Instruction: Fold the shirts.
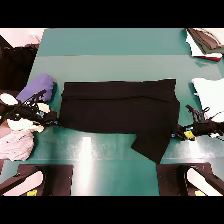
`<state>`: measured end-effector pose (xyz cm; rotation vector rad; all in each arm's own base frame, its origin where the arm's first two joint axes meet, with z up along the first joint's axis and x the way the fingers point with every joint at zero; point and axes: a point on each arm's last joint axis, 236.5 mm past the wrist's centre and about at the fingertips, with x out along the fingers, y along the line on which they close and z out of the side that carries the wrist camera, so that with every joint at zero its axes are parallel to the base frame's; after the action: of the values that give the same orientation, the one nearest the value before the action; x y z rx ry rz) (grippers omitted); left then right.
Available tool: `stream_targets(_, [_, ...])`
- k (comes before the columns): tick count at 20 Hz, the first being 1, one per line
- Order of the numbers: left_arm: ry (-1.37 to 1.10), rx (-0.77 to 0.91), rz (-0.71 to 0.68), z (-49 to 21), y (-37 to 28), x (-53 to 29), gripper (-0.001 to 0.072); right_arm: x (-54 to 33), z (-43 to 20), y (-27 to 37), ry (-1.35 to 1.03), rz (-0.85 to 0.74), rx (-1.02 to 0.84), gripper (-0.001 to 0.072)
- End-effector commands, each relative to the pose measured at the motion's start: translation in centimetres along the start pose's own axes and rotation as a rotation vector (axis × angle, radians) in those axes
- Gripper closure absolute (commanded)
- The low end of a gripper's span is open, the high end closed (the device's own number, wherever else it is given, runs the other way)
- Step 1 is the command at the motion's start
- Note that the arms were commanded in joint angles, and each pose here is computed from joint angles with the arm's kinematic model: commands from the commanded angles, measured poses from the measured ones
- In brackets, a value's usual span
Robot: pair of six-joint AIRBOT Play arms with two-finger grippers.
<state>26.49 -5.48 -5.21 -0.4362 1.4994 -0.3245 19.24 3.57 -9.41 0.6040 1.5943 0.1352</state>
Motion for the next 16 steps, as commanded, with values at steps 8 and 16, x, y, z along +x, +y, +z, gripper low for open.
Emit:
stream_targets(8, [0.032,0.102,0.043,-5.6,-2.3,-4.8,0.0683,-10.4,-3.9,-1.0,-0.074,-0.279,-0.211,0.0696])
stream_targets(16, [-0.214,0.08,-0.041,-0.9,-4.9,-5.8,0.0682,-14.3,0.6,2.4,-0.291,-0.236,-0.275,0.0696])
